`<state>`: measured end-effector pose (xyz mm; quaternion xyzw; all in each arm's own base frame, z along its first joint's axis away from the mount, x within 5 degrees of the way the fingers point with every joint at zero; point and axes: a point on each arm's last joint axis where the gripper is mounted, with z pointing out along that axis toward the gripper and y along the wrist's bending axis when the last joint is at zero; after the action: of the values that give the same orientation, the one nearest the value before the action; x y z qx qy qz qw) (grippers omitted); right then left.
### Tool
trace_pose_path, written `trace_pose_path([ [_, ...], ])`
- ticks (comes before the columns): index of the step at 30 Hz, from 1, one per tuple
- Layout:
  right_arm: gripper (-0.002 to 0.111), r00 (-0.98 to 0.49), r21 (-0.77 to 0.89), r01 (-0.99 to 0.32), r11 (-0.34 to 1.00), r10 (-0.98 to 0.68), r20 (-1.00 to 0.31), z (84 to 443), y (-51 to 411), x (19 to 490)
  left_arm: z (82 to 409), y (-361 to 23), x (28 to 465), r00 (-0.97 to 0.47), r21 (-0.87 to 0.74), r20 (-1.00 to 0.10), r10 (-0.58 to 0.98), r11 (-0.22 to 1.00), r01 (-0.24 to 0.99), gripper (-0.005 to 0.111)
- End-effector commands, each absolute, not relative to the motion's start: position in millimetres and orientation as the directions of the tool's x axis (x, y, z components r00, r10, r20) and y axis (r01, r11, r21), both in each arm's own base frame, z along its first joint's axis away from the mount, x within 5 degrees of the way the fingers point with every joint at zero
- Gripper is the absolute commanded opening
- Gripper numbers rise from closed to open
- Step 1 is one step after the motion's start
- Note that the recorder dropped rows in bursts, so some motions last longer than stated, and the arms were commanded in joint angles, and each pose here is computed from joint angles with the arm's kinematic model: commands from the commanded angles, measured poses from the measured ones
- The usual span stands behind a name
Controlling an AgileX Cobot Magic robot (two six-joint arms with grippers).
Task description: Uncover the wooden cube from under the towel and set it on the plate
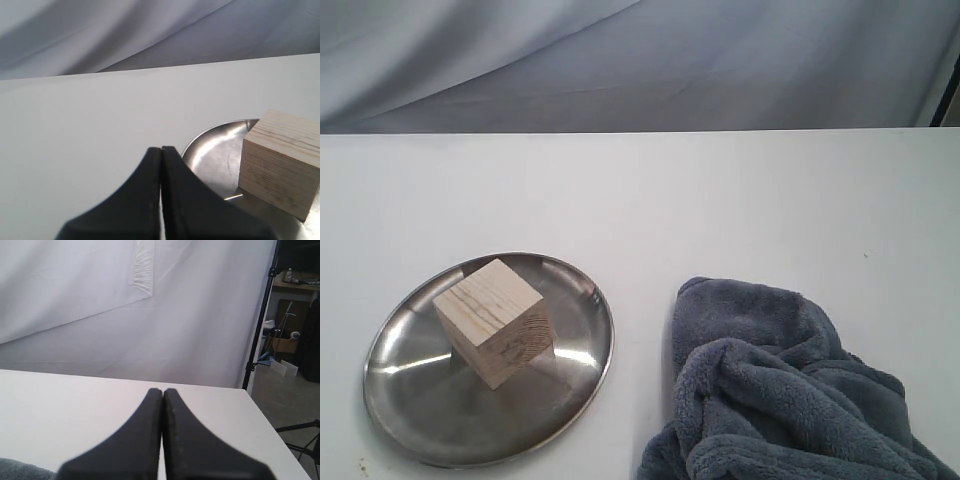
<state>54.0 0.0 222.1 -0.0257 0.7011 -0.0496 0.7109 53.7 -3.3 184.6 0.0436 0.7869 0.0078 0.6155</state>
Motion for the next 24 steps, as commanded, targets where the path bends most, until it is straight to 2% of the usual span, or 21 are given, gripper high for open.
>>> trace_pose_path([
  [1, 0.0, 0.009, -0.113, 0.03, 0.993, -0.113, -0.994, 220.1, 0.3, 53.7, 184.5, -3.3, 54.0, -0.225, 0.062, -0.972, 0.073, 0.997, 0.056, 0.001],
  [10, 0.0, -0.035, -0.134, 0.019, 0.991, -0.134, -0.99, 214.5, 0.8, 54.1, 184.5, -3.3, 54.0, -0.225, 0.062, -0.972, 0.073, 0.997, 0.056, 0.001],
  [13, 0.0, -0.062, -0.12, 0.034, 0.992, -0.117, -0.991, 201.6, -0.9, 56.1, 184.5, -3.3, 54.0, -0.225, 0.062, -0.972, 0.073, 0.997, 0.056, 0.001],
  [24, 0.0, -0.111, -0.127, 0.074, 0.989, -0.119, -0.987, 196.1, -5.2, 55.8, 184.5, -3.3, 54.0, -0.225, 0.062, -0.972, 0.073, 0.997, 0.056, 0.001],
])
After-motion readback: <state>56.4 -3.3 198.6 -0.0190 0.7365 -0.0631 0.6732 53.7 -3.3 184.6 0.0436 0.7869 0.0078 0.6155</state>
